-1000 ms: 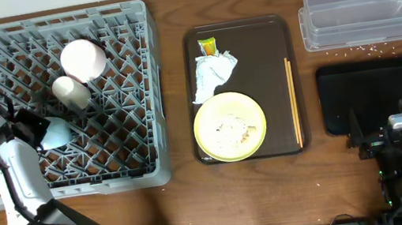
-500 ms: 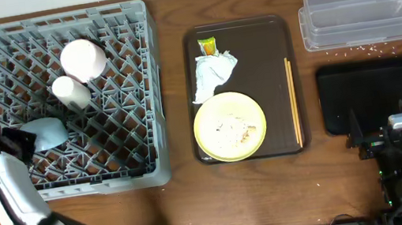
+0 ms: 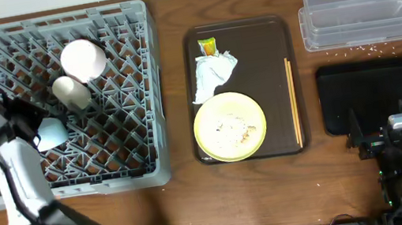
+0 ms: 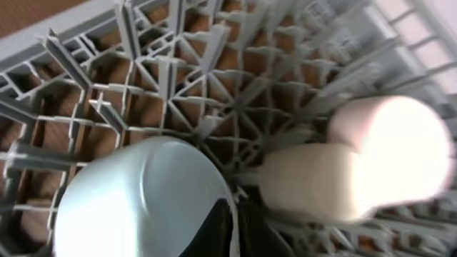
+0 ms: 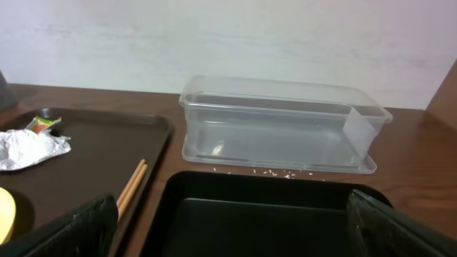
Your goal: Sort waste into correct bins and load items into the dishwasher
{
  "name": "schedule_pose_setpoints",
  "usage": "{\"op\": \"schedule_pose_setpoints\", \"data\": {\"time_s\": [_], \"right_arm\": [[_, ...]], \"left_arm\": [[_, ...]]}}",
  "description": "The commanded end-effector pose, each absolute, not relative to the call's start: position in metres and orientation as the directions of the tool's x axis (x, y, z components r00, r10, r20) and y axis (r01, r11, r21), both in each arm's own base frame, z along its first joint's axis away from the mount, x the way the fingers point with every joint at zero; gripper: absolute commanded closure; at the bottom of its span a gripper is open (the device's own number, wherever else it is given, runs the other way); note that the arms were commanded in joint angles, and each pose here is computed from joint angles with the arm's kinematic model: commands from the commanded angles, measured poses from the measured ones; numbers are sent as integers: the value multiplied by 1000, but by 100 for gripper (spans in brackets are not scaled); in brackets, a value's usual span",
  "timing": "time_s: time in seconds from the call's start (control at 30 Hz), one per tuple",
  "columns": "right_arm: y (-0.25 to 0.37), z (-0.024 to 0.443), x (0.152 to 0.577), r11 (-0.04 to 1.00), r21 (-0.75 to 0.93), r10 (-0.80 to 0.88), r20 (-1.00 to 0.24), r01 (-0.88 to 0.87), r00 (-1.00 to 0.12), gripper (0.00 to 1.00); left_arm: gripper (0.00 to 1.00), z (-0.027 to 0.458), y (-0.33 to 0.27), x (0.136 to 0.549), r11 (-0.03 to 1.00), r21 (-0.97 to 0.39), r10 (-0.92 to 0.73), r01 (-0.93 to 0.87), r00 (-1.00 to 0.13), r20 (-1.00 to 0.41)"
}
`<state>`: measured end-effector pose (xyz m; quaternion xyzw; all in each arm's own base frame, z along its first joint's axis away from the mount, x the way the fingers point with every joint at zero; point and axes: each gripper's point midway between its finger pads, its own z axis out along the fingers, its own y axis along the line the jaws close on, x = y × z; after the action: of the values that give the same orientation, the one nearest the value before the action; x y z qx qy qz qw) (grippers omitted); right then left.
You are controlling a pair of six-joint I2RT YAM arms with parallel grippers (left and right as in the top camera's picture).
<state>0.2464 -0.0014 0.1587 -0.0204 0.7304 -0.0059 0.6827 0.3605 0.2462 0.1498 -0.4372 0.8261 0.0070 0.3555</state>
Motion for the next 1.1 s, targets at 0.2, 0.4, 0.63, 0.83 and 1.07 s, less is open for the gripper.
{"op": "schedule_pose_setpoints", "data": {"time_s": [0.2,0.4,0.63,0.83,1.07], "right_arm": [[-3,158,246,999,-51,-52,-996,-19,-67,1],[-3,158,246,999,-51,-52,-996,-18,-67,1],[-3,158,246,999,-51,-52,-996,-19,-67,1],[-3,158,246,999,-51,-52,-996,-19,-67,1],[-3,158,246,999,-51,-53,-996,-19,-67,1]], "left_arm": [[92,102,254,339,561,-186,-762,-807,-415,-498],[93,119,260,310,433,-214,-832,-876,-296,-469],[92,161,250,290,395,-292,-848,-871,-224,-480],[66,213,224,290,461,-417,-824,-783,-203,-529],[20,228,197,285,487,-481,-837,-730,-232,-495]]}}
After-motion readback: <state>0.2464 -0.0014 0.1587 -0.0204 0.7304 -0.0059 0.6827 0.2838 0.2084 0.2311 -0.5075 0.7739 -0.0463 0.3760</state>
